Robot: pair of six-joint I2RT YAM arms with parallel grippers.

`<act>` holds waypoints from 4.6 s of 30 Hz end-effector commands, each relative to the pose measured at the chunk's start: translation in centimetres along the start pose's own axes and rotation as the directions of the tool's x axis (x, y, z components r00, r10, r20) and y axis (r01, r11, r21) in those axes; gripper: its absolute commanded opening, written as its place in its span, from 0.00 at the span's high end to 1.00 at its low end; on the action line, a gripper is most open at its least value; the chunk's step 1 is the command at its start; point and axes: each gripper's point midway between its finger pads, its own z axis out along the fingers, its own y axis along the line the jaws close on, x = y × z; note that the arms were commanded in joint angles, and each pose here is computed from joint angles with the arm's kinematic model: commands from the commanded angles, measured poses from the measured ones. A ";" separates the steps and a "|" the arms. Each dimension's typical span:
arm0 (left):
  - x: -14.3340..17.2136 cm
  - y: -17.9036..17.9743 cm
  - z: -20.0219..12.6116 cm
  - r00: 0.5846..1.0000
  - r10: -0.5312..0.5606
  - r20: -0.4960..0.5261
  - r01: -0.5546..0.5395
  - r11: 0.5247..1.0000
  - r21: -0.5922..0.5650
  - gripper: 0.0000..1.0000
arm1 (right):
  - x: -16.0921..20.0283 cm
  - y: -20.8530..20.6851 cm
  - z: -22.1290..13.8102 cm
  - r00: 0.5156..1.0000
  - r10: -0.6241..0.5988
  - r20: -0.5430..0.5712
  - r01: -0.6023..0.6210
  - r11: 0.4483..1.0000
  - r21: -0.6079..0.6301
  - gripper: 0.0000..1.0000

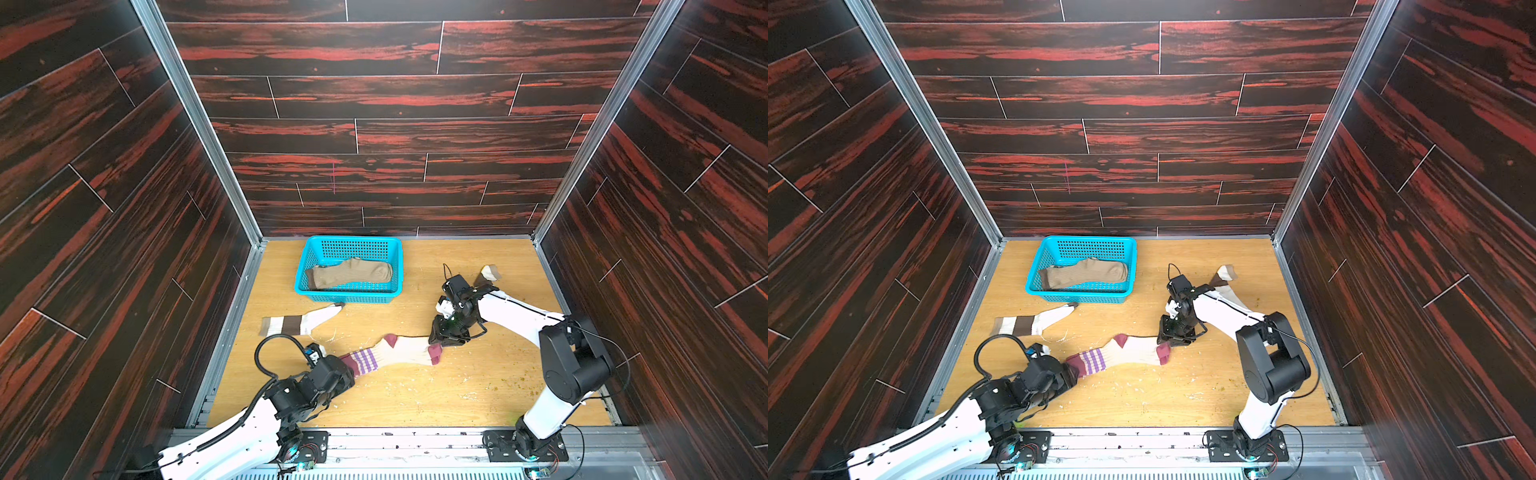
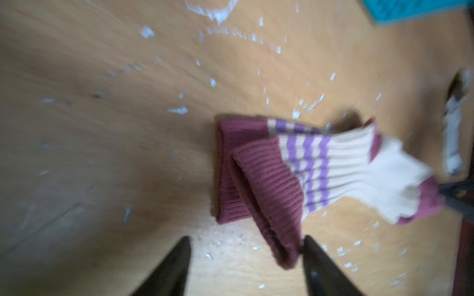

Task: Place the socks together as a pair
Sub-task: Place the sock in the sock, then pick up a pair of socks from the center of the board, then place a pair of socks in the bin, then pick up the sock at the center of the board.

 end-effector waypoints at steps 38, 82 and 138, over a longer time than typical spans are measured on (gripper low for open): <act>0.5 -1.1 6.6 0.994 -0.067 -0.087 0.043 0.967 -0.252 0.44 | 3.0 -1.0 3.4 0.993 0.110 -0.047 -0.115 0.987 -0.109 0.46; -30.2 -10.3 -4.4 0.974 -0.007 0.225 0.024 0.997 -0.075 1.00 | -15.7 19.1 -11.8 0.953 -0.162 0.256 0.260 0.871 -0.416 1.00; -12.5 -23.0 -2.4 0.883 0.464 0.070 -0.469 0.873 0.134 0.18 | -12.6 -24.2 -11.8 0.765 0.566 0.307 -0.576 0.815 -0.066 0.46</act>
